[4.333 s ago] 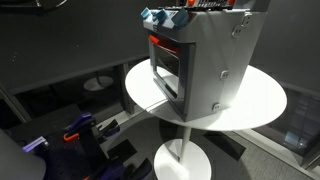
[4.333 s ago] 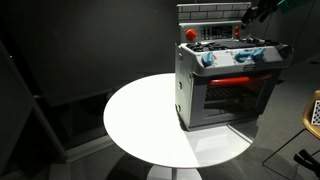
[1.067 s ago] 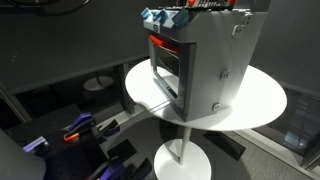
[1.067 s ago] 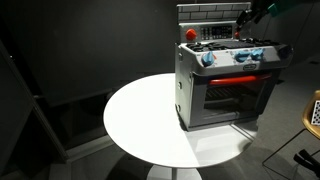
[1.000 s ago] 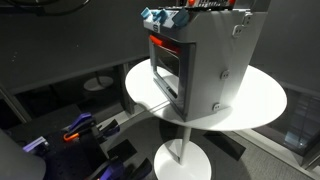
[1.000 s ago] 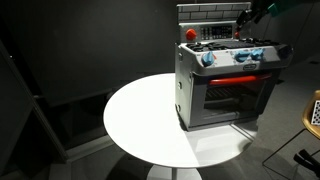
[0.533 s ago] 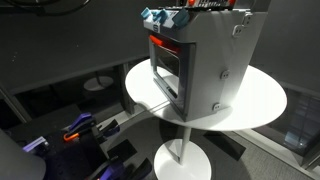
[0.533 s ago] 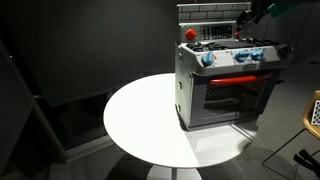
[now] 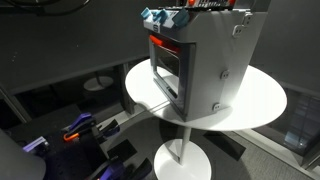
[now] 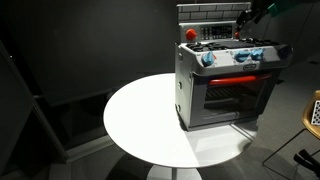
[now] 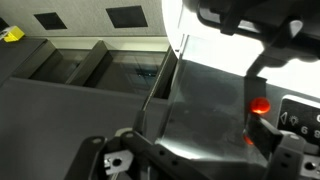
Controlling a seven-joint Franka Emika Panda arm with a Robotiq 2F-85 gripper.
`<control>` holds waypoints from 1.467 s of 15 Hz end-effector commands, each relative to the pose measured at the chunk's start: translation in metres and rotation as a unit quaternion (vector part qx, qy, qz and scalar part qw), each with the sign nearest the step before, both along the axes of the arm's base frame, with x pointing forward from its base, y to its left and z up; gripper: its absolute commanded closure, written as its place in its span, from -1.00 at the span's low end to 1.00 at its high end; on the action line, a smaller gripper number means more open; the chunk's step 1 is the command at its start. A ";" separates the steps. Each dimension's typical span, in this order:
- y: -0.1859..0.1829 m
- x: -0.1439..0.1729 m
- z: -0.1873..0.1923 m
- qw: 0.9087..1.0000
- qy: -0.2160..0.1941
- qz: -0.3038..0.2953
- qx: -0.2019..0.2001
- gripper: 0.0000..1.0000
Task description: Press the top red button on the right
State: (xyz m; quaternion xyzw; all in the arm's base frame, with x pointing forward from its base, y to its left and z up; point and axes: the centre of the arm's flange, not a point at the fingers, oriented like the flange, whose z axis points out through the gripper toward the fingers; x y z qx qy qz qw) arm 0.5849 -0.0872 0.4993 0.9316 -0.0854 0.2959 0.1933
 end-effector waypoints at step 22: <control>0.007 -0.013 0.006 1.000 -0.001 0.003 -0.001 -1.00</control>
